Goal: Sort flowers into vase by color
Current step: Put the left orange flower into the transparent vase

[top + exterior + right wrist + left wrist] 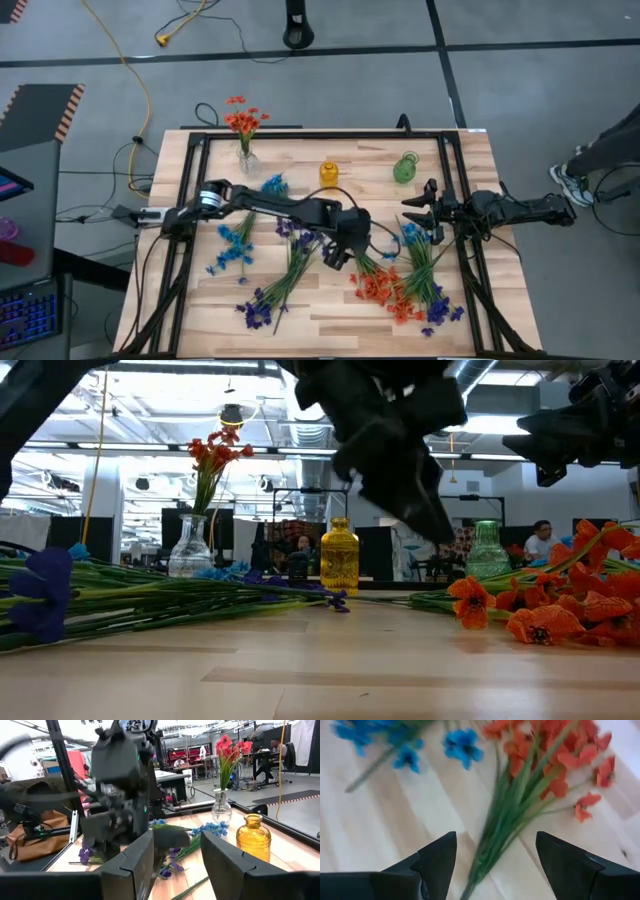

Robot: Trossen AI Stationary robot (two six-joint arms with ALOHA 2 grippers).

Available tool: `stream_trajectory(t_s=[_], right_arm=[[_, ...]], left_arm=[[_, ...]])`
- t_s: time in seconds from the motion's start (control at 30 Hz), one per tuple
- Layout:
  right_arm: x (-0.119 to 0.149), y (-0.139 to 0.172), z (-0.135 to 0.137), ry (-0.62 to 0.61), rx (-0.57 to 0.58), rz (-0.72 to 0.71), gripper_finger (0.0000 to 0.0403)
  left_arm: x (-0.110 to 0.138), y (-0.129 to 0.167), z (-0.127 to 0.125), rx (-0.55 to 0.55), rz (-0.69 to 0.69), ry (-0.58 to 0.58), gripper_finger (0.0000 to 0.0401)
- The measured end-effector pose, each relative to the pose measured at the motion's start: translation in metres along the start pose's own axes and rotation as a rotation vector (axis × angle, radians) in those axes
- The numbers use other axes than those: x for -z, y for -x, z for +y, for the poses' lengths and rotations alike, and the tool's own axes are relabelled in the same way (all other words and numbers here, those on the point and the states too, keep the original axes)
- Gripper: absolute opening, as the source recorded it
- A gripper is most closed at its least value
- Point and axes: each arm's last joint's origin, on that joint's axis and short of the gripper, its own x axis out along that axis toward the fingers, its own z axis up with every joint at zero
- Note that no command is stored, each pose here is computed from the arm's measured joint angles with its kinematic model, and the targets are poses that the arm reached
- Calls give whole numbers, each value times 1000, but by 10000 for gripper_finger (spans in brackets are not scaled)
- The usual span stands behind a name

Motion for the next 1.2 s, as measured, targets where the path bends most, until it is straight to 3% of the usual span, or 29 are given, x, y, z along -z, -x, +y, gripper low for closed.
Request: stream_trajectory(t_s=[0.53,0.77,0.9,1.2], right_arm=[[0,0,0,1,0,3,191],[0,0,0,-1,0,3,191],[0,0,0,-1,0,2,191],[0,0,0,0,0,2,191]], left_arm=[[14,-48,-6,19,22,-3,261],[17,-57,-6,30,26,49,257],[19,-59,-7,39,32,56,228],[20,-59,-8,45,46,80,112]])
